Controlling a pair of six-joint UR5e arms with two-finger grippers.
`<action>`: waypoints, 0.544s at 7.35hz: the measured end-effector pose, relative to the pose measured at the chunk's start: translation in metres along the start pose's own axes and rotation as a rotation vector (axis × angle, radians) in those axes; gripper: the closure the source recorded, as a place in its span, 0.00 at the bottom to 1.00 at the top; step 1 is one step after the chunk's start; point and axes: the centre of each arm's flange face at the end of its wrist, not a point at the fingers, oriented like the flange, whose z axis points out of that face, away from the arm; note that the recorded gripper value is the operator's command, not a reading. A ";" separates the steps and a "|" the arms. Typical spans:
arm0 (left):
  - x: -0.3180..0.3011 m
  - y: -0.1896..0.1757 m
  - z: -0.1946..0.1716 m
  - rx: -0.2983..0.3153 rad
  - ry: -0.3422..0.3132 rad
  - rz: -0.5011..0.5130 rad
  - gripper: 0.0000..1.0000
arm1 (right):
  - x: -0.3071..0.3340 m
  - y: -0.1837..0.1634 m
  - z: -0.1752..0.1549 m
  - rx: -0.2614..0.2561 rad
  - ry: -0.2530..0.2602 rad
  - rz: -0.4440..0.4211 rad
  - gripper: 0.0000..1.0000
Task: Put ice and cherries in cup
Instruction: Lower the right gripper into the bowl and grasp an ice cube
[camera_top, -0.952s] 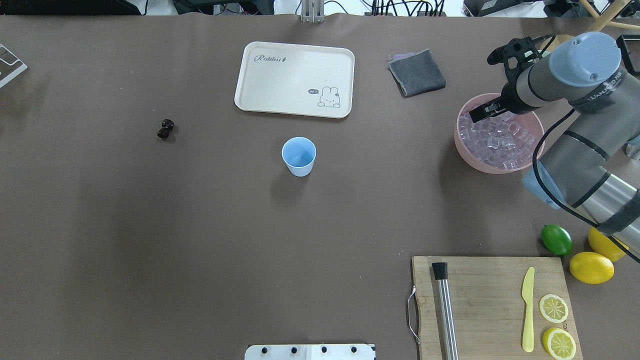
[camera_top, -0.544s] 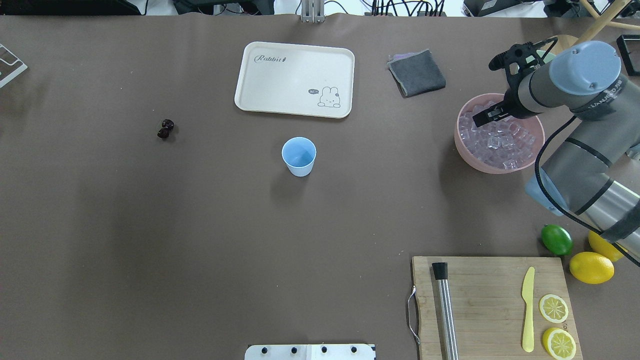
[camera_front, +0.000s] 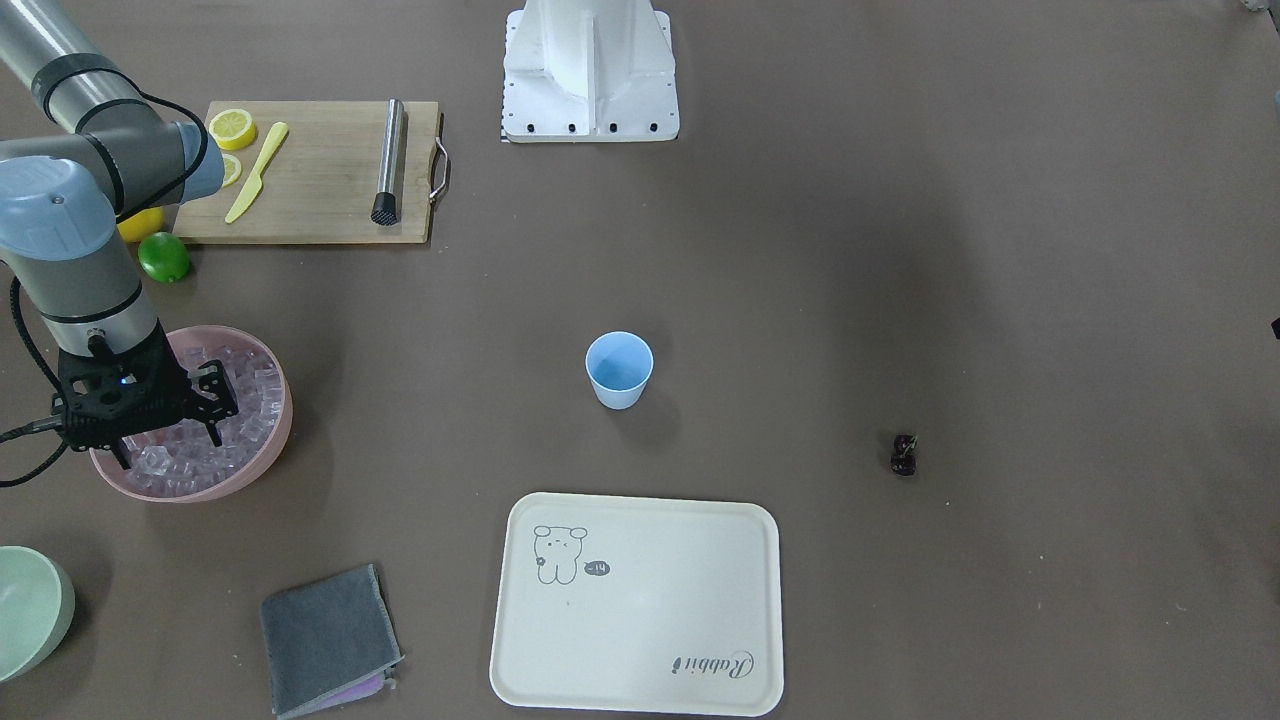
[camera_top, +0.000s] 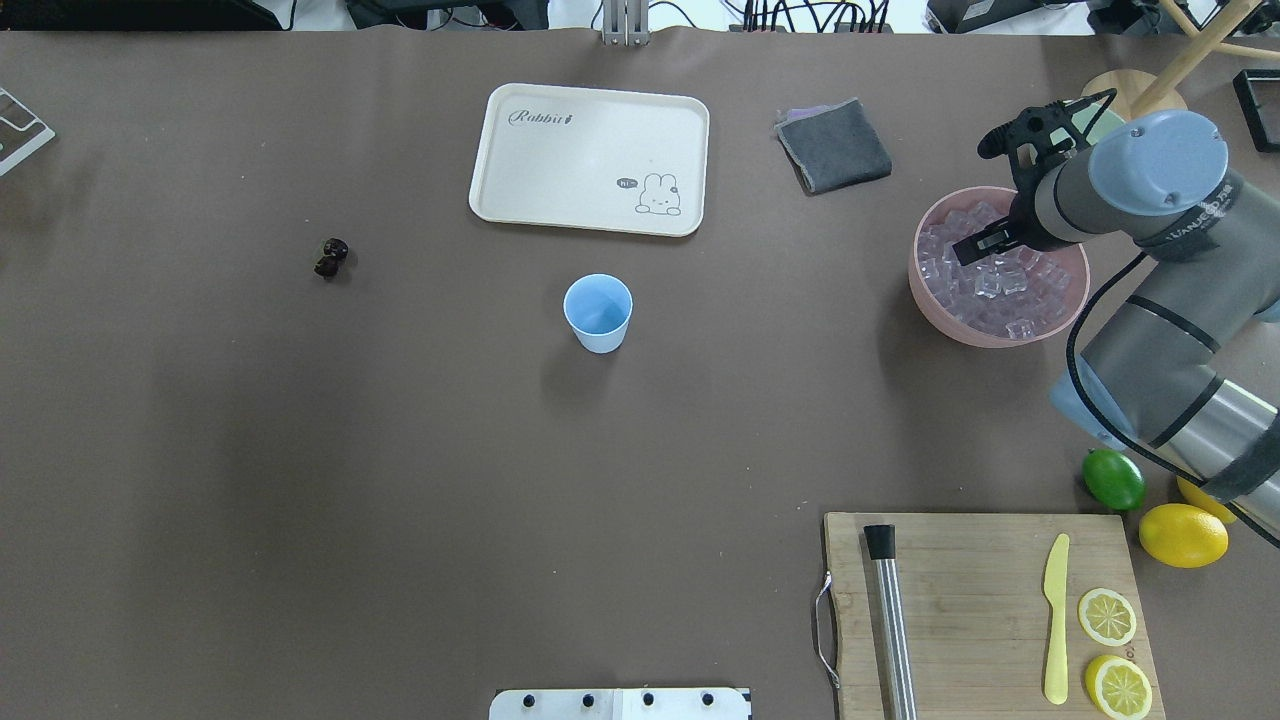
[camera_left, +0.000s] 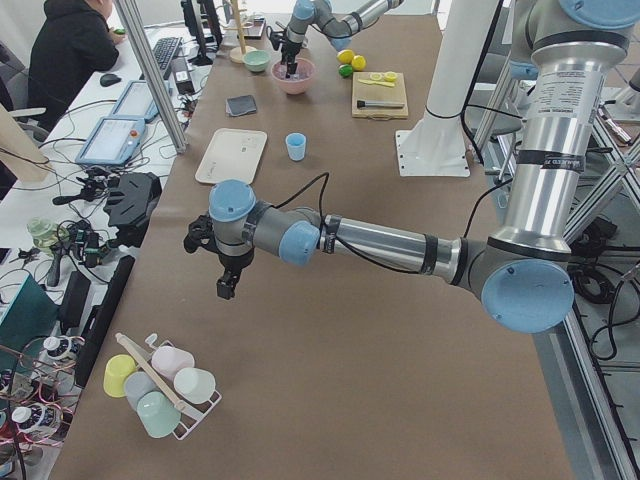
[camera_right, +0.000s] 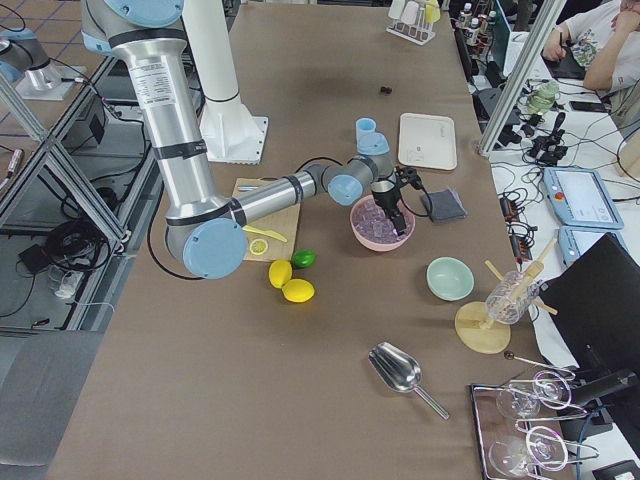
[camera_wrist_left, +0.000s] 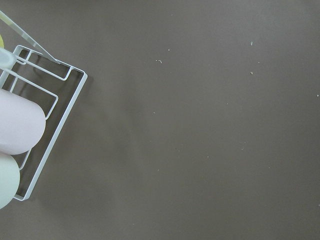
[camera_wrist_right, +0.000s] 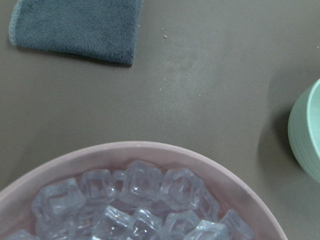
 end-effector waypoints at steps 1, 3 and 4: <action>0.000 0.000 0.002 -0.001 0.001 0.002 0.02 | 0.000 0.000 0.000 0.000 0.001 -0.003 0.36; -0.003 0.001 0.008 0.005 0.003 0.013 0.02 | 0.001 0.000 0.002 0.000 0.007 -0.017 0.46; -0.005 0.001 0.012 0.009 0.004 0.019 0.02 | 0.003 0.001 0.003 0.002 0.017 -0.020 0.55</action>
